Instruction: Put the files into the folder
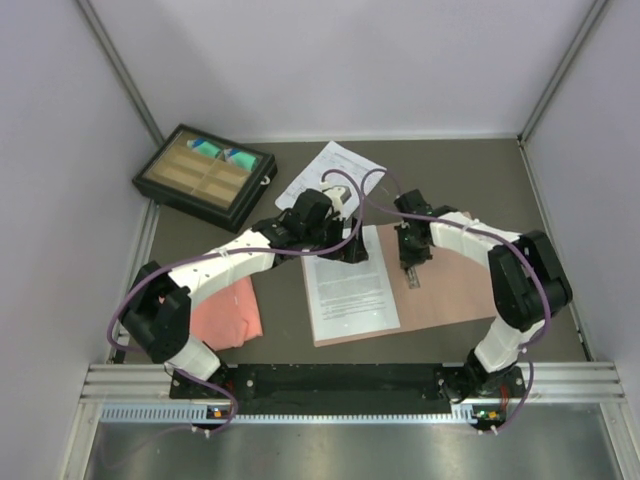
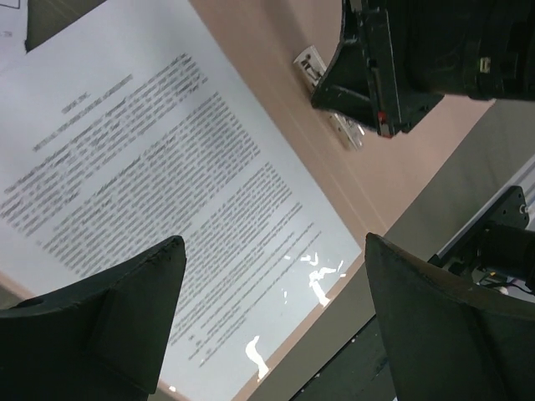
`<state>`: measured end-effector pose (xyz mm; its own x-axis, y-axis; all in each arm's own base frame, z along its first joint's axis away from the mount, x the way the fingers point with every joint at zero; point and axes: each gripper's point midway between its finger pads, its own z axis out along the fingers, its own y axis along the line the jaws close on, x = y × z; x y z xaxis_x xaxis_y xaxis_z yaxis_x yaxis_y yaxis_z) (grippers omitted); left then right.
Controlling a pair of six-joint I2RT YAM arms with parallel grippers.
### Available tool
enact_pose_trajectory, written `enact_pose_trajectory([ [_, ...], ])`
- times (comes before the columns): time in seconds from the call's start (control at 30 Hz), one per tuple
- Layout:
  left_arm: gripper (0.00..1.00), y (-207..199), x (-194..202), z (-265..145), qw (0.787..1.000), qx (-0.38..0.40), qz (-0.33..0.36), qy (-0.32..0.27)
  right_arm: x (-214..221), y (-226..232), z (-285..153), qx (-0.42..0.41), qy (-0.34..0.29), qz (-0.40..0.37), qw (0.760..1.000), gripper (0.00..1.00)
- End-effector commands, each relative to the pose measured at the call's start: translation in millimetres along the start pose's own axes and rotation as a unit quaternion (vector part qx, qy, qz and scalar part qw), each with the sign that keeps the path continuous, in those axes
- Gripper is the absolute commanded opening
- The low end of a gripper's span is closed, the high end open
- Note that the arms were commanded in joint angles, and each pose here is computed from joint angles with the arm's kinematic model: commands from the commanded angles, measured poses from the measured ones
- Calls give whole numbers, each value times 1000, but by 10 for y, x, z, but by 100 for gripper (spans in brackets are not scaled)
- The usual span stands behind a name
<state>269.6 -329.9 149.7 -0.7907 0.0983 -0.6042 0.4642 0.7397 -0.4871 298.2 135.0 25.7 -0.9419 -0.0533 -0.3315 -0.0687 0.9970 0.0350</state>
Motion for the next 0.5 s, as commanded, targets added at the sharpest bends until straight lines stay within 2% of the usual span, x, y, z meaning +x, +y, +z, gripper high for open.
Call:
enact_pose_trajectory([
  [0.0, 92, 48, -68, -74, 1000, -13, -2, -25, -39, 640, -204, -89, -13, 15, 996, 0],
  [0.07, 92, 88, -20, -53, 1000, -18, -5, -20, 1, 764, -269, -99, -18, -1, 995, 0],
  [0.13, 91, 106, 16, -21, 1000, -18, -9, -18, 0, 862, -428, -130, -33, -13, 991, 23],
  [0.17, 91, 111, 31, 0, 1000, -17, -12, -16, 7, 879, -486, -139, -35, -14, 990, 48],
  [0.2, 91, 133, 53, 38, 1000, -19, -17, -13, -23, 914, -647, -158, -51, -15, 986, 61],
  [0.23, 90, 113, 47, 56, 1000, -15, -24, -14, -22, 895, -706, -158, -56, -14, 986, 69],
  [0.27, 89, 104, 46, 77, 999, -13, -28, -13, 3, 839, -771, -151, -59, -13, 987, 81],
  [0.33, 88, 48, 16, 136, 999, 3, -43, -17, 19, 666, -886, -140, -78, 0, 987, 88],
  [0.4, 83, 14, 27, 217, 998, 14, -55, -13, 205, 540, -833, -146, -61, 17, 987, 89],
  [0.47, 79, -72, 14, 298, 996, 35, -76, -9, 227, 389, -864, -166, -69, 54, 982, 88],
])
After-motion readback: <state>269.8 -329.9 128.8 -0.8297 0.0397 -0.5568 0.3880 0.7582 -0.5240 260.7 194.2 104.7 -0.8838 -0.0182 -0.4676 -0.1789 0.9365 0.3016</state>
